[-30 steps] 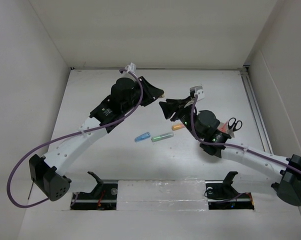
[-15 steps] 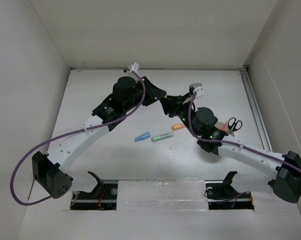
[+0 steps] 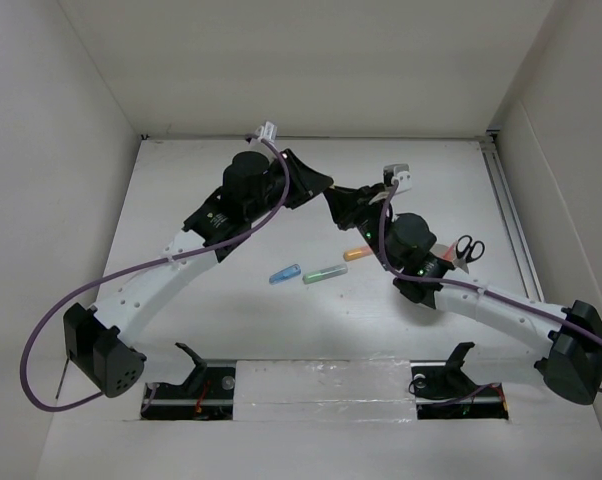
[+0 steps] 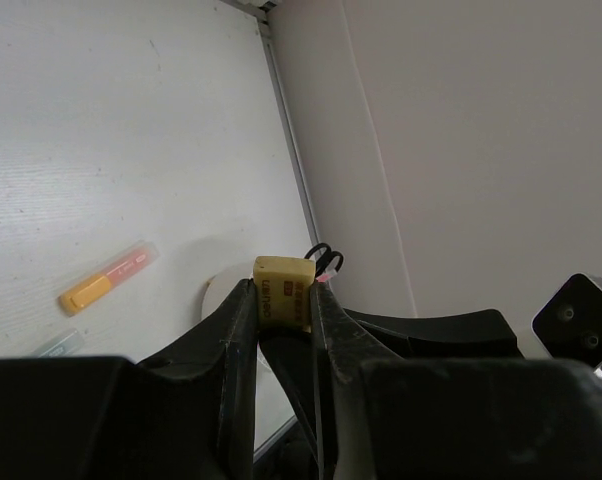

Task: Sort the stationery into containers
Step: Pick up the stationery from the center of the board.

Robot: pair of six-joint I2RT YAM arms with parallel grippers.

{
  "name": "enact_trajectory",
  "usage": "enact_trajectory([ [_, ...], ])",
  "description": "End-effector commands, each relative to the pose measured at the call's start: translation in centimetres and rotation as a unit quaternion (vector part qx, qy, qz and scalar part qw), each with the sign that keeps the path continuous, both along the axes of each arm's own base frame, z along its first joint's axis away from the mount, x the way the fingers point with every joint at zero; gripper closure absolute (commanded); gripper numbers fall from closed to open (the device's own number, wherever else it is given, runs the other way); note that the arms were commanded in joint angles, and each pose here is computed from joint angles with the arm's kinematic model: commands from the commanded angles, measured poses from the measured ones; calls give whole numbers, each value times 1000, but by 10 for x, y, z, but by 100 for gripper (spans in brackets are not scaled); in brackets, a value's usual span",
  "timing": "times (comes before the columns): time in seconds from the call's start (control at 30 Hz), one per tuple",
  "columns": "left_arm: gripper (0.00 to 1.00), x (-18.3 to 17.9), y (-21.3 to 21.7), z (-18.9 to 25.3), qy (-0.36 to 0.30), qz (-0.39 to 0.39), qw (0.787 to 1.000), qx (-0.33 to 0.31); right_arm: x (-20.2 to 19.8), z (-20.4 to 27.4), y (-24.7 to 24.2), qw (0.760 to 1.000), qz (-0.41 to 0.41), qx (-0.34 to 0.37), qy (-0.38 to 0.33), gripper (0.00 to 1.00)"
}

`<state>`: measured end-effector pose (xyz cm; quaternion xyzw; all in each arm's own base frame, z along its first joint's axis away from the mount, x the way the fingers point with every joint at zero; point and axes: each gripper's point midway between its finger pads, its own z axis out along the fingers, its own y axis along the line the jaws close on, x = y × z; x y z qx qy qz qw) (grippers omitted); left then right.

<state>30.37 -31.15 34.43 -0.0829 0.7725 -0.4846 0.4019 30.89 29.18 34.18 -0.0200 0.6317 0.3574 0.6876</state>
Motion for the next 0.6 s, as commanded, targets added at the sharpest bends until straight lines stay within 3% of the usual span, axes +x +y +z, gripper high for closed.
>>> enact_trajectory([
  [0.0,100,-25,-11,20,-5,-53,998,-34,7,31,-12,998,-25,57,-30,100],
  [0.2,100,-26,-5,27,-11,-43,998,-37,1,32,-11,998,-13,39,-52,100],
  [0.37,66,-26,5,41,-48,-28,998,-29,-11,31,0,996,32,-13,-81,100],
  [0.5,45,-26,14,59,-79,-13,996,-31,-16,27,1,995,45,-25,-81,100],
  [0.57,19,-22,19,64,-88,7,996,-35,-14,18,1,996,42,-36,-69,100],
])
